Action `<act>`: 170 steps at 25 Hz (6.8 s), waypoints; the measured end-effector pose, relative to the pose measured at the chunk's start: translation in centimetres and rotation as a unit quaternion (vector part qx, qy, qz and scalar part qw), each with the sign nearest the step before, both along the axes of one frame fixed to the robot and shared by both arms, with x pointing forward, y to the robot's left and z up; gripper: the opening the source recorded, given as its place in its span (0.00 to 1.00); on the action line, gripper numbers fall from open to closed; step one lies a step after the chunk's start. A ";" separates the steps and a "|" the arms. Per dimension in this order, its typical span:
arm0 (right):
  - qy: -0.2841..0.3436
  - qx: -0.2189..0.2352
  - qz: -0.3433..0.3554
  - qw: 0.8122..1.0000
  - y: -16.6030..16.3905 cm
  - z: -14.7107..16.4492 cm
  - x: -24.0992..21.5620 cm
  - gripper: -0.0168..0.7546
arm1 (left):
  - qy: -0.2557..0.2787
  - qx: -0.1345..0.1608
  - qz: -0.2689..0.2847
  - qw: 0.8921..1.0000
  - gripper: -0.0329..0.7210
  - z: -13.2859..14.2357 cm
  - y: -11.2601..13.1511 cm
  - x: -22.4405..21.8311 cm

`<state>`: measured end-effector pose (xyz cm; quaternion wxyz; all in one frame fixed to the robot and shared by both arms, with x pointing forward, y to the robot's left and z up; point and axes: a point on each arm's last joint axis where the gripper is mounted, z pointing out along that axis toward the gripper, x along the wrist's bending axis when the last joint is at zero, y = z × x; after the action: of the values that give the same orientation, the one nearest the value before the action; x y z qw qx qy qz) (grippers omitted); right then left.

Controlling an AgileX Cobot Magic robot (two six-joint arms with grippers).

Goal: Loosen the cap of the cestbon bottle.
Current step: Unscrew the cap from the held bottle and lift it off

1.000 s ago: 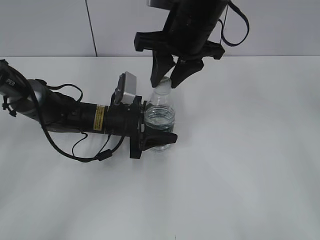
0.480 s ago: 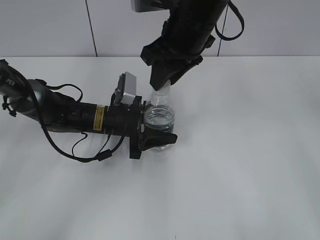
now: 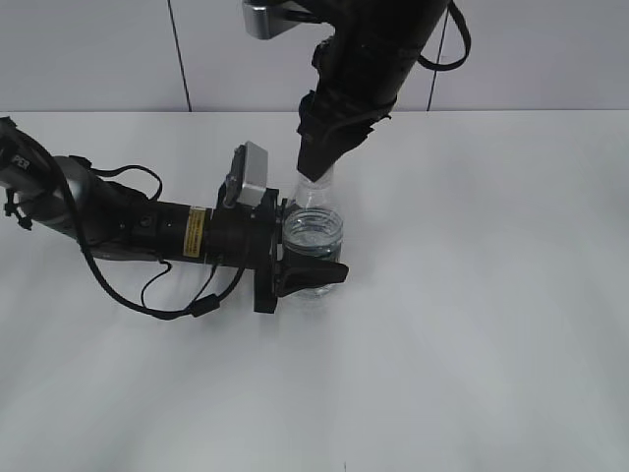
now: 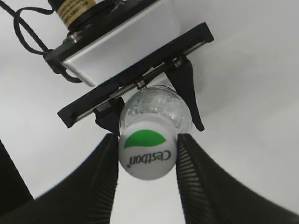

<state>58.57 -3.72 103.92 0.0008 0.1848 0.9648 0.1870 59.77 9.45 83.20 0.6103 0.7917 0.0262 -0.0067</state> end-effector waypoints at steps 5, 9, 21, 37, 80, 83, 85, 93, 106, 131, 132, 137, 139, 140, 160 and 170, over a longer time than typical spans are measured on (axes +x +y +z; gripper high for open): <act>-0.024 -0.005 0.060 0.998 0.0 0.0 0.0 0.40 | 0.000 0.000 -0.001 1.000 0.59 0.0 0.0 0.0; -0.042 -0.011 0.102 0.994 0.0 0.0 0.0 0.40 | 0.000 -0.001 -0.001 1.000 0.59 0.0 0.0 0.0; -0.078 -0.021 0.193 0.978 -0.1 0.0 0.1 0.40 | -0.002 -0.003 -0.002 1.000 0.59 0.0 0.0 0.0; -0.079 -0.021 0.195 0.978 -0.1 0.0 0.1 0.41 | -0.002 -0.003 -0.002 1.000 0.59 0.0 0.0 0.0; 0.081 0.054 -0.328 0.940 -0.3 2.7 0.1 0.62 | 0.005 -0.005 -0.002 1.000 0.59 0.1 0.0 -0.1; 0.089 0.051 -0.367 0.924 -0.5 2.7 0.2 0.62 | 0.005 -0.005 -0.002 1.000 0.59 0.1 0.0 -0.1; 0.095 0.046 -0.393 0.914 -0.7 2.6 0.2 0.62 | 0.005 -0.005 -0.002 1.000 0.59 0.1 0.0 -0.1; 0.119 0.052 -0.429 0.894 -0.6 2.6 0.1 0.62 | 0.006 -0.006 0.000 1.000 0.59 0.1 0.0 0.0; 0.148 0.038 -0.432 0.889 -0.2 1.5 0.1 0.62 | 0.006 -0.006 0.003 1.000 0.59 0.1 0.0 0.0; 0.166 0.027 -0.433 0.886 0.3 0.1 0.4 0.42 | 0.007 -0.007 0.005 1.000 0.59 0.1 0.0 0.1; 0.165 0.026 -0.432 0.886 0.3 0.1 0.4 0.42 | 0.007 -0.007 0.006 1.000 0.59 0.1 0.0 0.1; 0.162 0.024 -0.431 0.888 0.3 0.1 0.6 0.42 | 0.007 -0.008 0.007 1.000 0.59 0.1 0.0 0.1; 0.158 0.023 -0.423 0.892 0.3 0.1 0.6 0.42 | 0.007 -0.008 0.007 1.000 0.59 0.1 0.0 0.1; 0.154 0.022 -0.413 0.897 0.3 0.1 0.6 0.42 | 0.007 -0.008 0.007 1.000 0.59 0.1 0.0 0.1; 0.001 -0.010 -0.008 1.000 0.2 0.2 0.6 0.41 | 0.005 -0.006 0.005 1.000 0.59 0.1 0.0 0.1; -0.051 -0.021 0.126 0.990 0.3 0.3 0.6 0.41 | 0.004 -0.006 0.004 1.000 0.59 0.1 0.0 0.0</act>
<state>59.20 -3.46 104.18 0.0307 0.0519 0.9827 0.1750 59.82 9.42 83.30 0.6148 0.7880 0.0321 -0.0078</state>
